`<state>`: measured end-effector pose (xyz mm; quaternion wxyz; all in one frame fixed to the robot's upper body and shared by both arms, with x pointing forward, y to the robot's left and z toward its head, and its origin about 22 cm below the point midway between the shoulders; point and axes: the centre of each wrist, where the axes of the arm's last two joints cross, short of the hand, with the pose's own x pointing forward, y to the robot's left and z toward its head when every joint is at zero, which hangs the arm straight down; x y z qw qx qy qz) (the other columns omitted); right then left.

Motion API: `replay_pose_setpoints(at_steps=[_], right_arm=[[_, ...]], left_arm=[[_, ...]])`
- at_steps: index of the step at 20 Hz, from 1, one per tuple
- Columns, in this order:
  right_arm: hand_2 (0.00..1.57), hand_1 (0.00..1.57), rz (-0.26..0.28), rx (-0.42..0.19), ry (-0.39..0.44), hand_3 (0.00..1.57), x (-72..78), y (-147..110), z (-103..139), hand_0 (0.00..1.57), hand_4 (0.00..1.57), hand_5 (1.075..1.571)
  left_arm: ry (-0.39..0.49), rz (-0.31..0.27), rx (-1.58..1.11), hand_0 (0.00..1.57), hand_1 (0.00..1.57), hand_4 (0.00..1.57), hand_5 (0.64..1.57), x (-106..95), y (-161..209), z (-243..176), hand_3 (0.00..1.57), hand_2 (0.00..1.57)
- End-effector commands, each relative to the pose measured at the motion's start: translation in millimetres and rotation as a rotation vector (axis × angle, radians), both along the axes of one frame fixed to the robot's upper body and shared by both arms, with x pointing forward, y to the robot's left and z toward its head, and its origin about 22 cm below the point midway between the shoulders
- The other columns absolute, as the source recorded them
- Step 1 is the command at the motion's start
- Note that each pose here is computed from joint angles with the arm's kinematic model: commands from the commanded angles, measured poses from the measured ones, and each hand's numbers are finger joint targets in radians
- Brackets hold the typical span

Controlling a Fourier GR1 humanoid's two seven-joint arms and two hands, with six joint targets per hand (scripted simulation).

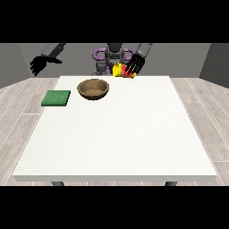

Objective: Pick the cup and pour the ball into the bowl, then pick the bowl and place it on the pad

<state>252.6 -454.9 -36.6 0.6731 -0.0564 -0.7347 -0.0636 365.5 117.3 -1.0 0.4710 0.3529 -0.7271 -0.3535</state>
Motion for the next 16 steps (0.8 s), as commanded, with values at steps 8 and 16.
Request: replay_pose_setpoints(at_steps=[8,16], right_arm=[[0.0,0.0,0.036,0.002,0.016,0.0,9.5,-11,11,0.0,0.0,1.551],[0.0,0.0,0.046,-0.02,-0.036,0.27,62.3,25,33,0.0,0.0,1.53]], left_arm=[[-0.059,0.001,0.258,0.68,0.68,0.89,1.571,-3,-53,31,1.53,1.57],[-0.181,-0.033,0.442,0.46,0.46,0.89,1.571,-24,-83,32,1.57,1.57]])
